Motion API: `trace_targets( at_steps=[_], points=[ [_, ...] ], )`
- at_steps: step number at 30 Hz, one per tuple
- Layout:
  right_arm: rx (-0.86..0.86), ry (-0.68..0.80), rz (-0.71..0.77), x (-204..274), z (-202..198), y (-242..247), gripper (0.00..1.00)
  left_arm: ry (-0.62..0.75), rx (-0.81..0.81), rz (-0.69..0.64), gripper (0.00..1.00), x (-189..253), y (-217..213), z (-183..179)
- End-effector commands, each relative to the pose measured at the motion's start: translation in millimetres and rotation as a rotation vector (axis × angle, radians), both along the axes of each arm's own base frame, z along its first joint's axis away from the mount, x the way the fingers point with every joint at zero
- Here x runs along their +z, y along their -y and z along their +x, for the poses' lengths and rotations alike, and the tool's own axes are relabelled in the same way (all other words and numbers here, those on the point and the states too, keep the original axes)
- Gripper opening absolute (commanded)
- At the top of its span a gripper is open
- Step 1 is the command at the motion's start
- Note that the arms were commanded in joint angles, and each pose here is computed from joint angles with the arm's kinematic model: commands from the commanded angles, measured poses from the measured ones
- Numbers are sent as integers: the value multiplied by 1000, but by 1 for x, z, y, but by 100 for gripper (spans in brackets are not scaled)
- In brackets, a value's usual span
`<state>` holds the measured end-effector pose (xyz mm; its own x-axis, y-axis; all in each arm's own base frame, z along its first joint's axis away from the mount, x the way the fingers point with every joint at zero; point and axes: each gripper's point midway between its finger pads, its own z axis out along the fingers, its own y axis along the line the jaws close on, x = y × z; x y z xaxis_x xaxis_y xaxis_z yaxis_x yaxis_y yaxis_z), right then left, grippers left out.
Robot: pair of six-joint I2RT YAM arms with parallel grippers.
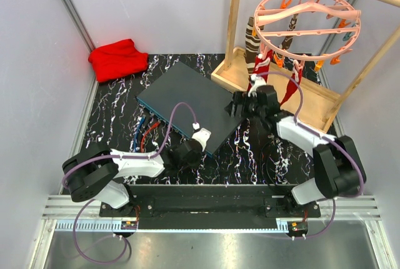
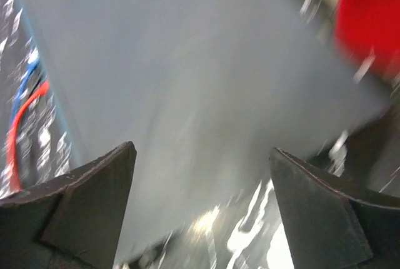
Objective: Insert the plug into the switch port
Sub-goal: Insert the connector into the switch port.
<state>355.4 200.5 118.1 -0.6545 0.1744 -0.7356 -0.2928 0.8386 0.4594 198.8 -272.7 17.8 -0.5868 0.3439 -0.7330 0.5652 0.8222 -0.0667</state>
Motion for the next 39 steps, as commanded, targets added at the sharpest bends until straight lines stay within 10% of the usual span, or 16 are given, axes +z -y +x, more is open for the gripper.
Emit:
trace_targets(
  at_steps=[1,14,39],
  points=[
    [-52,149,-190,10,59,21,98,86,55,-118,0,21,18,21],
    [97,35,-246,-37,103,15,98,69,51,-123,0,18,20,19],
    [456,-401,-28,-85,3,-30,92,179,126,-198,0,28,54,57]
  ],
)
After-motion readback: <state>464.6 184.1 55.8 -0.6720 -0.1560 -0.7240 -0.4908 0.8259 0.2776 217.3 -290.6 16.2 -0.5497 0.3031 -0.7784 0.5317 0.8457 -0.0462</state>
